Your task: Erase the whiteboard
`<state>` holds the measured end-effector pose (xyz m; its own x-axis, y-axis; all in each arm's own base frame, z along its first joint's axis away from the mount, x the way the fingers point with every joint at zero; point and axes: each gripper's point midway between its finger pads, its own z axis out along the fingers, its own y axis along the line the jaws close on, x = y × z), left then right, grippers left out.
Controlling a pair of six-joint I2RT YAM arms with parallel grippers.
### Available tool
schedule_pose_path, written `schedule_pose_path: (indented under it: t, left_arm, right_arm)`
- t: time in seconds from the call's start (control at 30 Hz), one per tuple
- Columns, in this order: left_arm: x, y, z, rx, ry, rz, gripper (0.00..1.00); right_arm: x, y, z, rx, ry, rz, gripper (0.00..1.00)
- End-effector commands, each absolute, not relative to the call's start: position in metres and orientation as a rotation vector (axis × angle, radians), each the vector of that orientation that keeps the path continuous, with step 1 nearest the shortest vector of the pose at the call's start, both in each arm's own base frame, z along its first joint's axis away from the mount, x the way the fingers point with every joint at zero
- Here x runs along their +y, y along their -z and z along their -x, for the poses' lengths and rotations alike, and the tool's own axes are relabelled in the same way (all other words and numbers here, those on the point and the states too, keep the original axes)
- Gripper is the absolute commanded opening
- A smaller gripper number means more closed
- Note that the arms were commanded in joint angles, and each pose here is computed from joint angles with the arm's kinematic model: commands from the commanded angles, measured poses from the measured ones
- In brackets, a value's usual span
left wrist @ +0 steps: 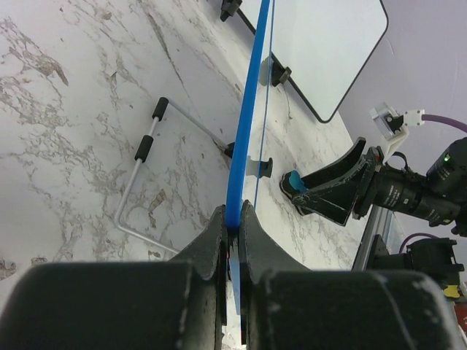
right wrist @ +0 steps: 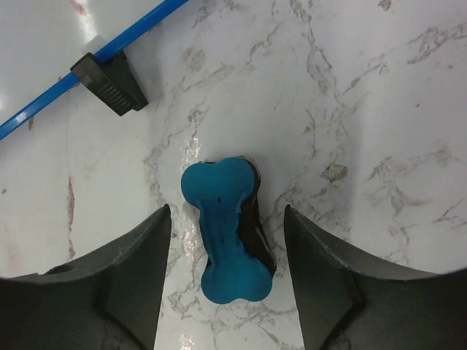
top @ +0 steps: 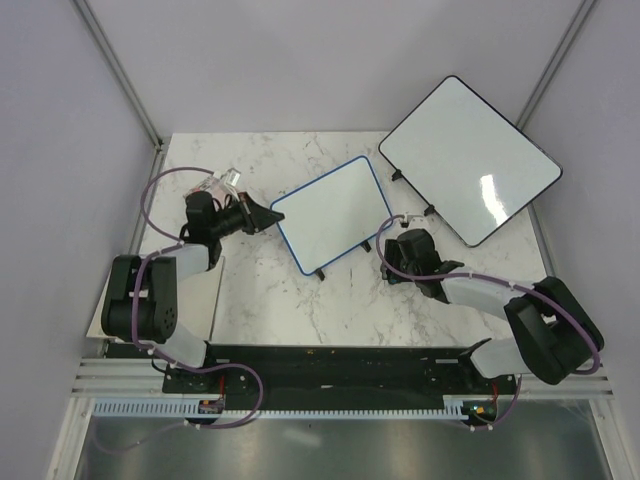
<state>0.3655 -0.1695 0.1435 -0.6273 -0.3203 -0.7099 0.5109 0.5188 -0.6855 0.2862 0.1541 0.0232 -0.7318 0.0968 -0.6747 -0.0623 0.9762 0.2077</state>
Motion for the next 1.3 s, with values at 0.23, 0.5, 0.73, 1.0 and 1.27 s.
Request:
schedule_pose_path:
  t: [0.23,0.5,0.73,1.0,1.27]
  left_arm:
    - [-0.161,-0.125,-0.347,1.975,1.138,-0.155,0.02]
    - [-0.156,-0.125,-0.341,1.969,1.099,-0.128,0.02]
    - [-0.152,-0.118,-0.339,2.000,1.063,-0.096,0.07]
    - [-0.149,-0.119,-0.342,2.003,1.041,-0.079,0.23]
    - [-0.146,-0.122,-0.341,1.993,1.013,-0.073,0.46]
  right_arm:
    - [0.155,-0.048,-0.297,2.244,-0.322,-0.042,0.82]
    - [0.190,-0.061,-0.319,2.138,-0.486,0.063,0.76]
    - [0.216,-0.057,-0.340,2.134,-0.551,0.108,0.76]
    - [0.222,-0.052,-0.350,2.106,-0.564,0.110,0.75]
    - [0.232,-0.046,-0.353,2.120,-0.601,0.139,0.75]
